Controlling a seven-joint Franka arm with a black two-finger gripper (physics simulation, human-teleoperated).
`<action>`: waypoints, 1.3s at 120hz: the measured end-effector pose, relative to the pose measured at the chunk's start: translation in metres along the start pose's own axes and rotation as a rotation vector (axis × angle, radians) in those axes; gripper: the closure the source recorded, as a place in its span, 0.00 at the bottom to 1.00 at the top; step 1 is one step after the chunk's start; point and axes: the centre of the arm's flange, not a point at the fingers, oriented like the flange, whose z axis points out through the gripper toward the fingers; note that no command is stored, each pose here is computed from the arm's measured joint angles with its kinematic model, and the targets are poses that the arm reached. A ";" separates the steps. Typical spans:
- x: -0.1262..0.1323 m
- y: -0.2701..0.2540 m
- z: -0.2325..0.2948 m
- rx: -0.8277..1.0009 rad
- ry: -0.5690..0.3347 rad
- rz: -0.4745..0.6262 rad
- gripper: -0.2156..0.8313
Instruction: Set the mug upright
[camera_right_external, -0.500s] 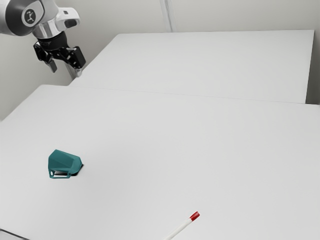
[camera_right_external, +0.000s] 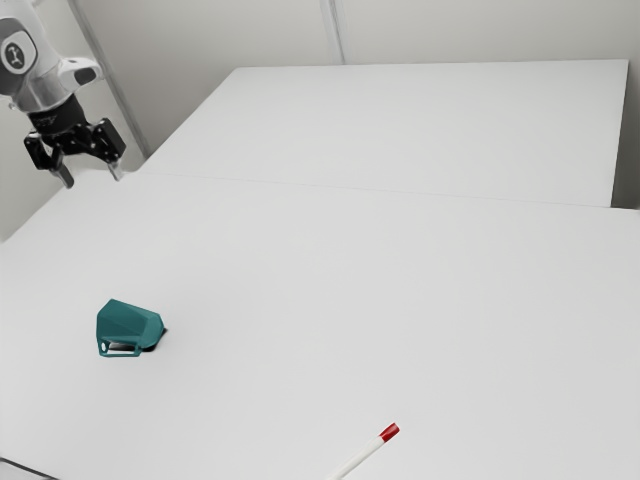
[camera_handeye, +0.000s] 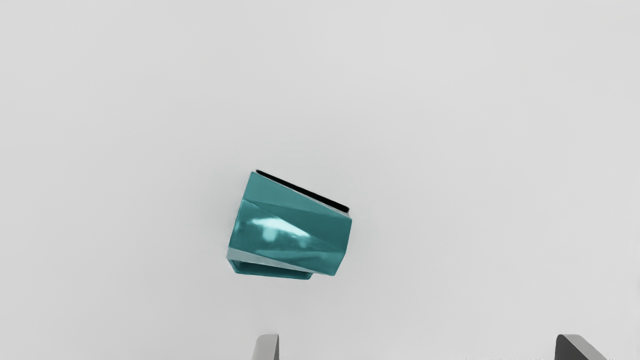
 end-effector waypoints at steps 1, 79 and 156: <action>0.001 -0.006 0.004 -0.010 -0.011 -0.014 0.21; 0.021 -0.209 0.218 -0.452 -0.392 -0.292 0.21; 0.041 -0.192 0.313 -0.684 -0.361 -0.207 0.21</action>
